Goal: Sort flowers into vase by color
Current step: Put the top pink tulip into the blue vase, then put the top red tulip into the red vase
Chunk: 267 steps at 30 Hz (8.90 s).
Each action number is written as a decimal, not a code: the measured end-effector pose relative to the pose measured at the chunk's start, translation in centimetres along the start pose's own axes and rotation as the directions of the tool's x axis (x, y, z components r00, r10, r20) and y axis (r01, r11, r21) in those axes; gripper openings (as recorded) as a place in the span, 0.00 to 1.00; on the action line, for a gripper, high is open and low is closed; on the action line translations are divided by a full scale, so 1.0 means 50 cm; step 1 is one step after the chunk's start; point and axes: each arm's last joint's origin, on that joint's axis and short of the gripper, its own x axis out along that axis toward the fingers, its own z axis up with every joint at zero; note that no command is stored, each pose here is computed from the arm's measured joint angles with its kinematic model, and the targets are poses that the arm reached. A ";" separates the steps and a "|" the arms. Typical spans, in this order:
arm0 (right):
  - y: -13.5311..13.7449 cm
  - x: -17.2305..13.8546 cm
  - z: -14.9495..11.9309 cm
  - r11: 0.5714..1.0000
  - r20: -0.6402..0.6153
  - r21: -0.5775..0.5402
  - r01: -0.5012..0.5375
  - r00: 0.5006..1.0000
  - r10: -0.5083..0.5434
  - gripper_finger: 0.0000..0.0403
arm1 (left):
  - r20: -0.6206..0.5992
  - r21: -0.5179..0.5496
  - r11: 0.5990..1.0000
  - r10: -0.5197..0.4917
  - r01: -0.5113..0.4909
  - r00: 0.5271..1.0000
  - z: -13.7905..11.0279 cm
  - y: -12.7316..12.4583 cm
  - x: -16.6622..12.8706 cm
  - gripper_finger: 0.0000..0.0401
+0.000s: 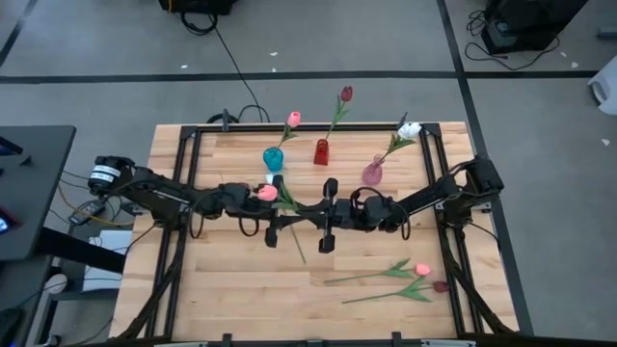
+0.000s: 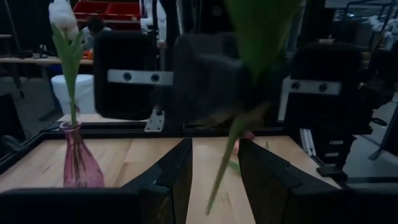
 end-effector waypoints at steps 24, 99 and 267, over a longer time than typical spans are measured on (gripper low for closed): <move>0.001 0.001 -0.004 1.000 -0.023 0.027 -0.002 1.000 0.002 0.05 | 0.029 0.022 0.999 -0.038 0.037 0.999 0.004 0.005 0.000 0.02; -0.001 -0.015 0.043 0.994 -0.089 -0.025 0.103 0.990 -0.105 0.02 | -0.067 -0.002 0.999 0.037 -0.037 0.997 -0.037 0.013 0.080 0.40; -0.097 0.106 -0.226 0.943 -0.732 0.008 0.334 0.644 -0.221 0.51 | -0.025 0.093 0.958 0.276 -0.273 0.961 -0.028 0.050 -0.348 0.42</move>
